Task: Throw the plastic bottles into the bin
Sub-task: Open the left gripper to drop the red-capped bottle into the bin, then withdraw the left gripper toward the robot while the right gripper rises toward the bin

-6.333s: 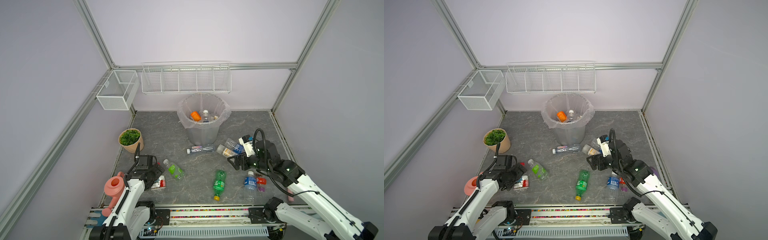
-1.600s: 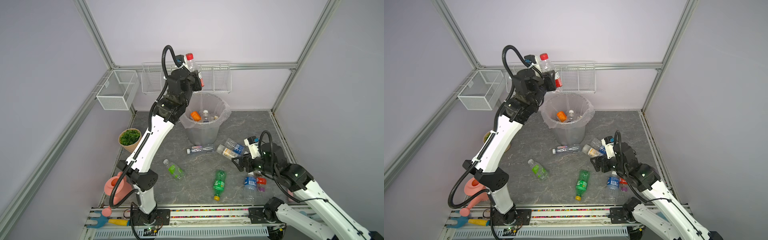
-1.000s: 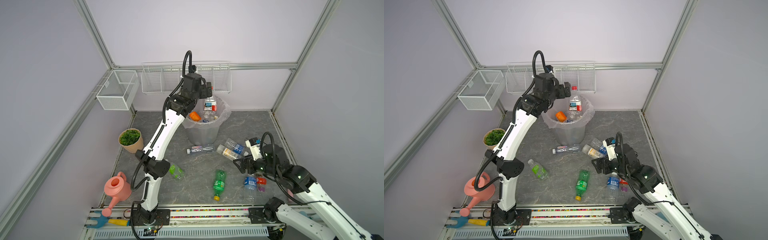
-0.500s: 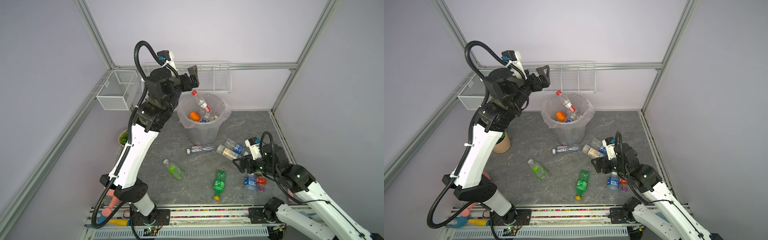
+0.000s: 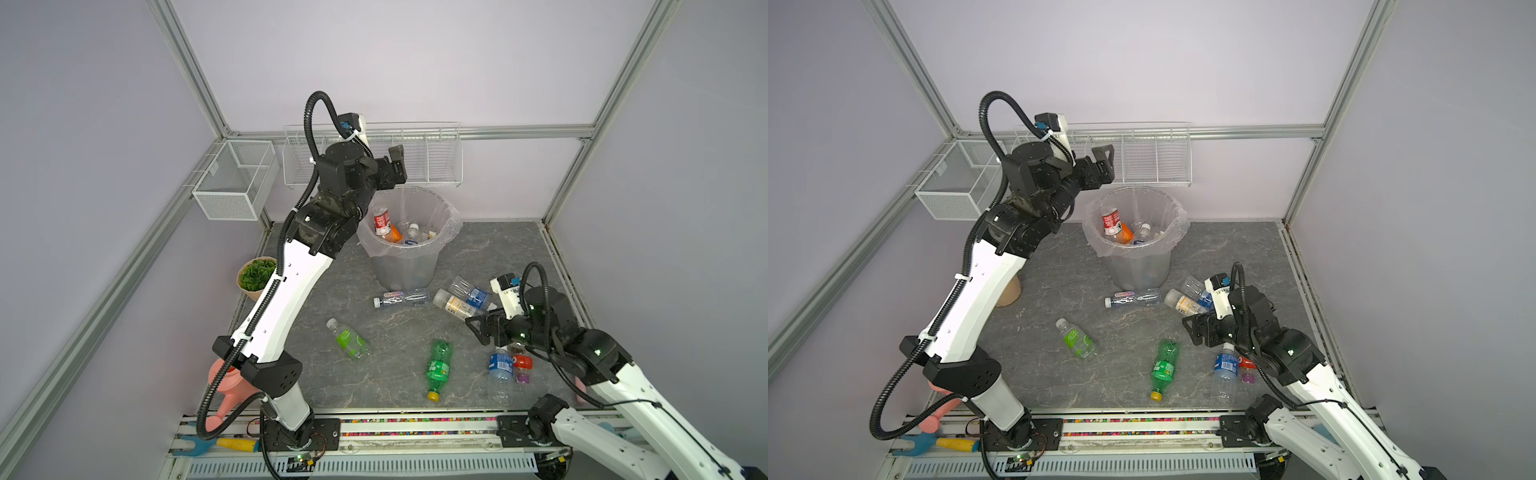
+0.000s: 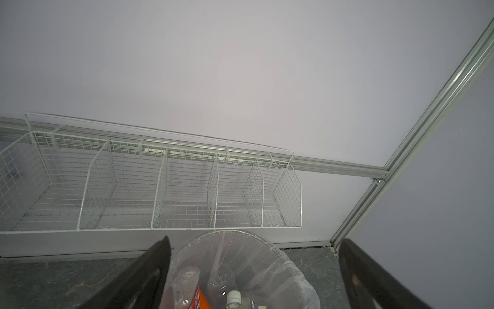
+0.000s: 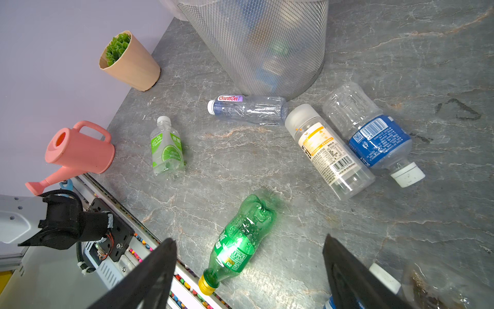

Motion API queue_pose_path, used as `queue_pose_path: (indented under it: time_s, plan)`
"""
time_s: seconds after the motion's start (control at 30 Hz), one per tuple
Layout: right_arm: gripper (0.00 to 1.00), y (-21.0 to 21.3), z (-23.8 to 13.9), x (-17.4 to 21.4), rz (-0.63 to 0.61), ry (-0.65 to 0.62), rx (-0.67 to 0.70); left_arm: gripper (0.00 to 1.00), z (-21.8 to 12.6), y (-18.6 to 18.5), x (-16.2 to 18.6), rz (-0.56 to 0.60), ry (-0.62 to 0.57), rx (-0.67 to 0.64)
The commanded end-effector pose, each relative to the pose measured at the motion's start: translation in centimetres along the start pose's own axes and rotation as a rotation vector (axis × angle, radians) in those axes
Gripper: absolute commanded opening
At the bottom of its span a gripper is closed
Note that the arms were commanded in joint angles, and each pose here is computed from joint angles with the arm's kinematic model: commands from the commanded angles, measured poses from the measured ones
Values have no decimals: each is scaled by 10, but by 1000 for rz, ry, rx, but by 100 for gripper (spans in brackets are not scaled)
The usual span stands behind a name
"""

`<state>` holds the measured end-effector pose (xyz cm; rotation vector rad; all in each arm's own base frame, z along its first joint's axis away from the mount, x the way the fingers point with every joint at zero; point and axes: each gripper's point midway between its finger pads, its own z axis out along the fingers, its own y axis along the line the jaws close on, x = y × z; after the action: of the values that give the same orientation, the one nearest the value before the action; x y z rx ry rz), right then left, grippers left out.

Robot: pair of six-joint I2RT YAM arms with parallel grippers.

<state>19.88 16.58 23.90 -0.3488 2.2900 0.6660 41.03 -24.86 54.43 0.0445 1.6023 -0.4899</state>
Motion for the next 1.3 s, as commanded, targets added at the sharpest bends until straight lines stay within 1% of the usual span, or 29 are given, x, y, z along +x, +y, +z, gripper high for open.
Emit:
queue_pose_path:
  time_s: [0.0,0.33,0.5,0.73,1.0,1.27]
  plan:
    - [88,6,-3,-8,-12,-17,-14,96,-12,1,-5,4,-9,6]
    - [88,3,0,-5,-11,-10,-9,96,-50,27,7,1,-14,-48]
    - [88,5,2,-7,-7,-8,-12,96,-69,41,20,6,7,-74]
    - [88,10,3,-13,-24,-6,-28,96,-101,68,36,15,15,-146]
    - [88,28,8,-30,-58,-1,-87,97,-136,105,74,13,69,-251]
    - [88,60,21,-55,-132,2,-141,97,-174,150,118,-58,122,-367]
